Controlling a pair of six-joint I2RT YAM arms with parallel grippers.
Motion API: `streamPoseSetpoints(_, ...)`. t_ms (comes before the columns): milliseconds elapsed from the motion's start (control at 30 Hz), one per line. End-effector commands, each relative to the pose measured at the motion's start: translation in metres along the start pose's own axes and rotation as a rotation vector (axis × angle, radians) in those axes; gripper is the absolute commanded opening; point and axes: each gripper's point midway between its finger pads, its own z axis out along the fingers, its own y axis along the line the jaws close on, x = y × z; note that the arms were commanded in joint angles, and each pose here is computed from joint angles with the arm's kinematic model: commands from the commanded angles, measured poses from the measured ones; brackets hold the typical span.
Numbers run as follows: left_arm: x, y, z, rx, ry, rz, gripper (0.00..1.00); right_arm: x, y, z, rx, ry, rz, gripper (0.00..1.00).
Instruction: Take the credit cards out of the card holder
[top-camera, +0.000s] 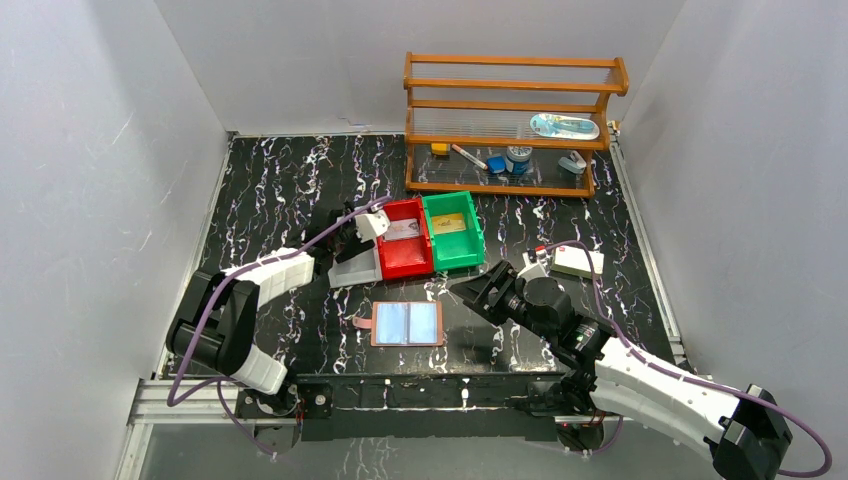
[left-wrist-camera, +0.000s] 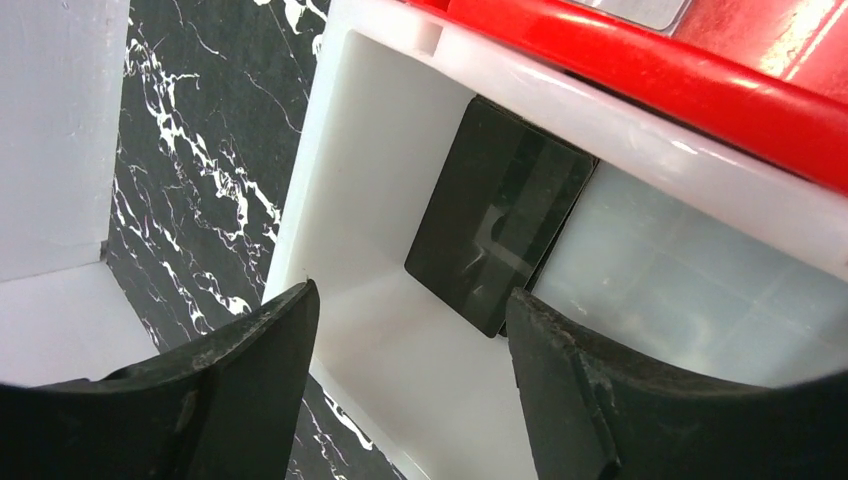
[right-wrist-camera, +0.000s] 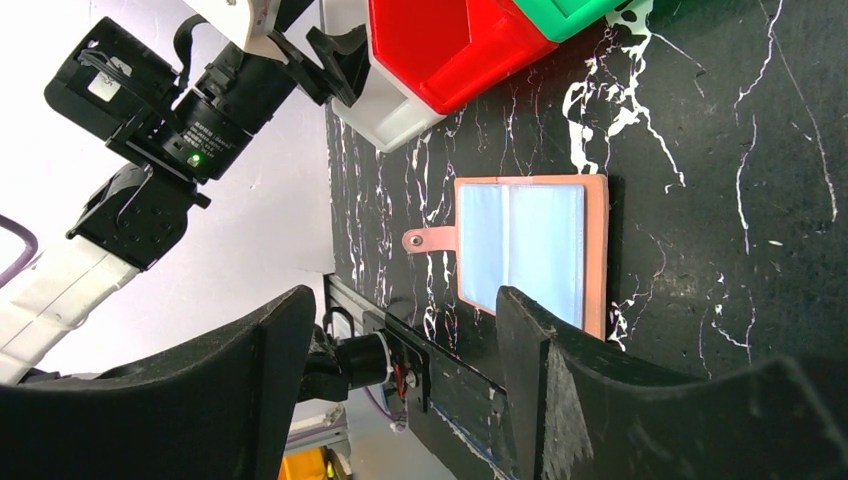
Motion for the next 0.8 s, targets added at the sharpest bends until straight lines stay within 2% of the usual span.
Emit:
streamPoseSetpoints(0,-0.008,0.01,-0.001,-0.021,-0.042,-0.037,0.68,-0.003,0.008,0.0,-0.033,-0.01,0.012,0.75)
streamPoseSetpoints(167,-0.021,0.025,-0.01,-0.057,-0.076,-0.099,0.67,-0.003,0.013,-0.002,-0.041,-0.003,0.004,0.75)
streamPoseSetpoints(300,-0.038,0.051,-0.042,-0.162,-0.153,-0.194,0.77,-0.002,0.014,0.0,-0.025,0.01,-0.016,0.76)
streamPoseSetpoints(400,-0.052,0.065,-0.074,-0.214,-0.223,-0.332,0.87,-0.003,0.025,0.001,-0.016,0.022,-0.037,0.76)
streamPoseSetpoints(533,-0.07,0.059,-0.115,-0.164,-0.326,-0.547,0.97,-0.002,0.028,0.007,0.034,0.048,-0.084,0.76)
streamPoseSetpoints(700,-0.074,0.036,-0.154,-0.071,-0.364,-0.799,0.98,0.002,0.03,0.021,0.113,0.106,-0.155,0.76)
streamPoseSetpoints(767,-0.069,0.025,-0.165,-0.046,-0.339,-0.929,0.98,0.008,0.025,0.03,0.154,0.136,-0.174,0.76)
